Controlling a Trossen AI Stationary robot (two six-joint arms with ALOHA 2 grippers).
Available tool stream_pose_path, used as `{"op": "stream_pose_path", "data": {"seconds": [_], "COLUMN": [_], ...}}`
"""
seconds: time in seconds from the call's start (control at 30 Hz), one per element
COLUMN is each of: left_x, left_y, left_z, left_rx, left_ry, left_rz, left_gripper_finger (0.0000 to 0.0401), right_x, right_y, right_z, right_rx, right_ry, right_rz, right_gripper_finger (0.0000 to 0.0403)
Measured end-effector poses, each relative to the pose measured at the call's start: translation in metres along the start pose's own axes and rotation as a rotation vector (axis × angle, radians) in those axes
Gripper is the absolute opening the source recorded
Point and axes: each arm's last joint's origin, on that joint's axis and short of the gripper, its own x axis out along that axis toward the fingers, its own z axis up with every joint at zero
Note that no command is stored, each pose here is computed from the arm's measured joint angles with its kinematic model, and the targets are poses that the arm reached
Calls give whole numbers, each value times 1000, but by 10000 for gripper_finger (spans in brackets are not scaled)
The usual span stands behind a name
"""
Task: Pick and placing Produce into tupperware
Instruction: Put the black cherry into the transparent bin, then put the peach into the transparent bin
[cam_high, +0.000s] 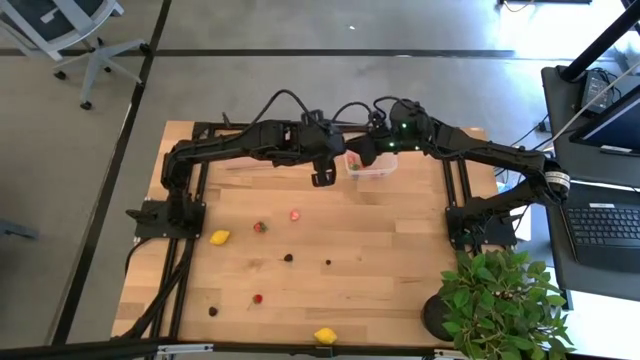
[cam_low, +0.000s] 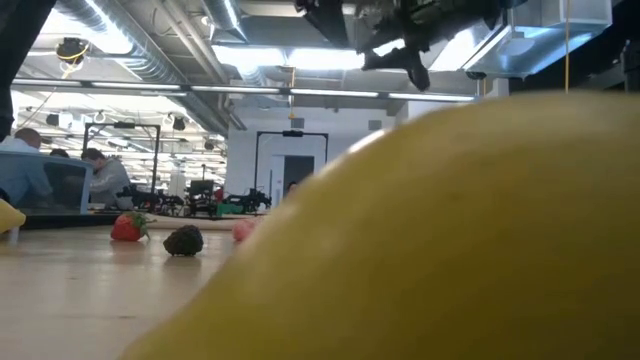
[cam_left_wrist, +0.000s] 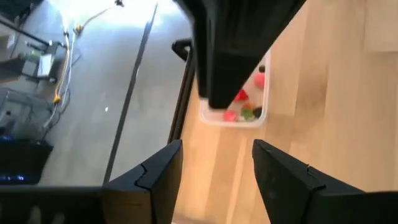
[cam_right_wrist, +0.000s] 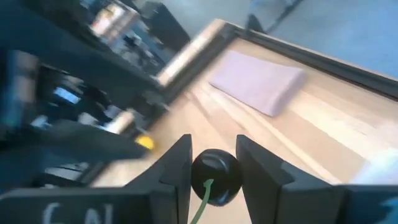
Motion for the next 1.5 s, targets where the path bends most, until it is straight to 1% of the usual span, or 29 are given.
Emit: {"op": "stream_pose_path", "data": {"seconds": [0.13,0.23,0.27,0.37,0.43,0.57,0.67,0.87,0.93,1.1,1.17,1.27,1.4,1.5], "left_x": [-4,-7,-8,-18,-25,-38,-50,-53,-52,-37,-31,-23,-18,-18], "left_y": [0,1,1,2,3,4,8,1,-5,-24,-30,-37,-41,-41], "left_z": [-8,-16,-17,-20,-19,-37,-56,-91,-99,-120,-124,-131,-135,-135], "left_rx": [-28,-84,-102,-123,-158,-222,-286,-387,-406,-422,-431,-427,-417,-415], "left_ry": [68,130,129,99,26,-62,-127,-232,-287,-360,-386,-384,-364,-366], "left_rz": [-36,-73,-93,-119,-119,-121,-117,-124,-130,-149,-153,-159,-159,-159], "left_gripper_finger": [184,181,180,180,182,183,179,175,178,182,181,177,172,173], "right_x": [0,4,8,20,30,50,61,73,76,78,77,76,73,68], "right_y": [-14,-27,-31,-47,-58,-83,-98,-117,-120,-123,-123,-122,-117,-107], "right_z": [-4,-9,-11,-16,-19,-27,-31,-41,-43,-47,-47,-47,-41,-32], "right_rx": [-17,-27,-24,-25,-30,-25,-17,17,19,3,4,5,5,-7], "right_ry": [35,80,100,163,196,279,314,381,397,429,428,432,439,444], "right_rz": [-150,-268,-299,-362,-393,-449,-470,-503,-509,-513,-513,-514,-510,-468], "right_gripper_finger": [108,108,108,108,108,108,108,109,122,172,185,196,200,201]}}
